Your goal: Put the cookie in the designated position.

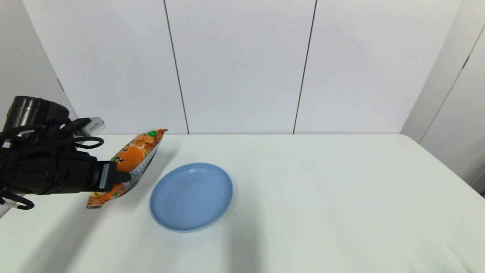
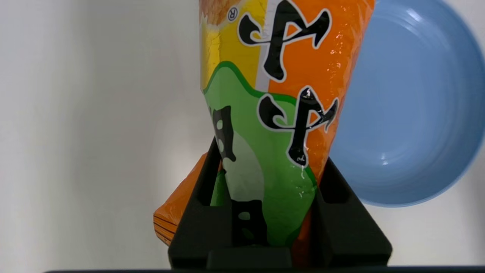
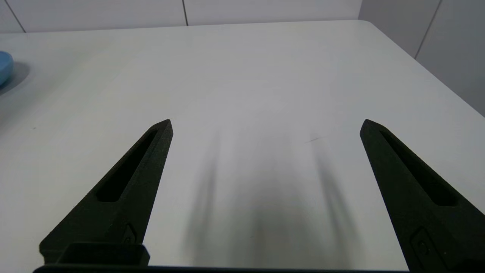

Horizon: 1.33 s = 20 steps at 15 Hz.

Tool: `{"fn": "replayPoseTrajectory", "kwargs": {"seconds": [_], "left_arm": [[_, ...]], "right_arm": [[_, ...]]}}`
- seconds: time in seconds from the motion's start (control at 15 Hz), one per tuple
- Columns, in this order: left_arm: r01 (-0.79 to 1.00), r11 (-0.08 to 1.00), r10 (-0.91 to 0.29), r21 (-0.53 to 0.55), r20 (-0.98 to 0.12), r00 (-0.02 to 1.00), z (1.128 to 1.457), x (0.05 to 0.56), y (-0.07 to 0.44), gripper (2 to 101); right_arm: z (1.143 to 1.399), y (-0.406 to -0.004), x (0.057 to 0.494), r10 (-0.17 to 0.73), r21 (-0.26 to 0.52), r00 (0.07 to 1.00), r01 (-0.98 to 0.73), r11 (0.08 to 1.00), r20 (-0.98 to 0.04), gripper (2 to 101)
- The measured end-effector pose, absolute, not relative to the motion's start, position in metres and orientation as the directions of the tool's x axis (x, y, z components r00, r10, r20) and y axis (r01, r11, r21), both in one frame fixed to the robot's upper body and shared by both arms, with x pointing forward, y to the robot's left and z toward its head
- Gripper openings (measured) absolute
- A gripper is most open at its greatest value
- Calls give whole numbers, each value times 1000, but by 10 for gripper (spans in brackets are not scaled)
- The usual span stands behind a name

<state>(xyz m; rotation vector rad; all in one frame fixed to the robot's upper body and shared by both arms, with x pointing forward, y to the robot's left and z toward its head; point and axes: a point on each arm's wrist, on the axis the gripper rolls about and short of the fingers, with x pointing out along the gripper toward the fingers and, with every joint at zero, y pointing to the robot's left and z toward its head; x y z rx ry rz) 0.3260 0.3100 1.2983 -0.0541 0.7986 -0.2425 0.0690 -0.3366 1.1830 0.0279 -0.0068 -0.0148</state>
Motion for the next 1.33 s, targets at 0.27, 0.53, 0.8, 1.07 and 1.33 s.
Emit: {"fn": "replayPoseTrajectory", "kwargs": {"seconds": [0.27, 0.53, 0.8, 1.07, 1.33], "left_arm": [[189, 971, -234, -145, -736, 635, 1289, 328, 310, 289], [172, 972, -233, -159, -737, 635, 1288, 329, 310, 568], [175, 972, -234, -157, -698, 677, 1297, 326, 310, 735], [205, 970, -243, -133, -630, 738, 1315, 305, 311, 829], [252, 965, -253, -71, -491, 833, 1313, 259, 315, 885]], "right_arm": [[1183, -337, 69, -15, 28, 1000, 15, 1000, 7, 980], [1183, -337, 69, -15, 28, 1000, 15, 1000, 7, 980], [1183, -337, 69, -15, 28, 1000, 15, 999, 7, 980], [1183, -337, 69, -14, 28, 1000, 14, 1000, 7, 980], [1183, -337, 69, -14, 28, 1000, 14, 1000, 7, 980]]}}
